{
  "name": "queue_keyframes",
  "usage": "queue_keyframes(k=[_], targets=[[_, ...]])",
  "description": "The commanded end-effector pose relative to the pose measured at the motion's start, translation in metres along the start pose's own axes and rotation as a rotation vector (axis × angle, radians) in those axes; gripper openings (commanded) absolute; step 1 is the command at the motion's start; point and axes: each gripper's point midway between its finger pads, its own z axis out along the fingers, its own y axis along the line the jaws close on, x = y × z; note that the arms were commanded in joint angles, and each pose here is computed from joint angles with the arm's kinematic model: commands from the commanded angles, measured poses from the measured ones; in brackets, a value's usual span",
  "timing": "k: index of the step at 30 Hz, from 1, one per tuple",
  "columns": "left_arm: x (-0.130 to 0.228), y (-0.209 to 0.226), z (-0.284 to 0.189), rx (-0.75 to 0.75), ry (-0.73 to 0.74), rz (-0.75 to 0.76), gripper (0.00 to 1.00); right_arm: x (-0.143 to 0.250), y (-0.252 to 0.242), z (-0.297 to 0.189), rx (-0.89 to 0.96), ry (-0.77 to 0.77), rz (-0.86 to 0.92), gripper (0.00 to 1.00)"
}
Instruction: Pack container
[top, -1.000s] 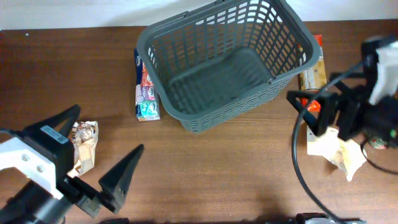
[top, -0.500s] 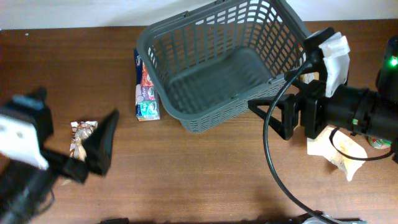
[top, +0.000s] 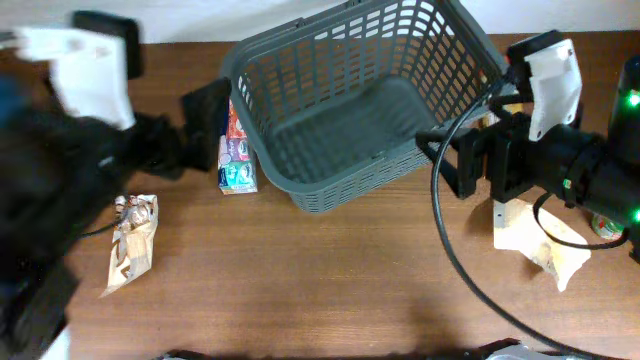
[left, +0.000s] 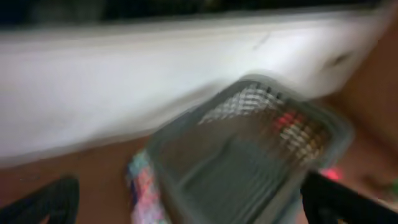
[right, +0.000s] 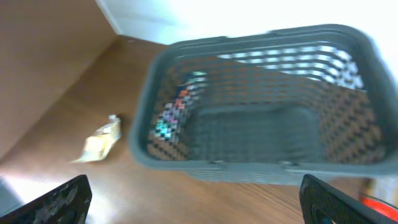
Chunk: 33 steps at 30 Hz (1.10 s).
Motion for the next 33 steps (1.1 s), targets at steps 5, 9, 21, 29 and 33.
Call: queue_keyframes(k=[5, 9, 21, 29, 33], targets=[[0.048, 0.018, 0.039, -0.344, 0.213, 0.003, 0.99, -0.008, -0.060, -0.018, 0.371, -0.058, 0.055, 0.99], [0.071, -0.027, 0.052, -0.140, 0.321, 0.024, 1.00, -0.016, -0.078, -0.025, 0.487, -0.094, 0.054, 0.99], [0.125, -0.098, 0.026, 0.005, 0.512, -0.039, 1.00, -0.037, -0.076, 0.056, 0.359, -0.012, -0.135, 0.99], [0.172, -0.156, 0.016, 0.079, 0.626, 0.047, 1.00, -0.041, -0.099, 0.072, 0.380, -0.001, -0.102, 0.99], [0.194, -0.168, 0.012, 0.104, 0.690, 0.096, 0.99, -0.045, -0.126, 0.062, 0.385, -0.029, -0.041, 0.99]])
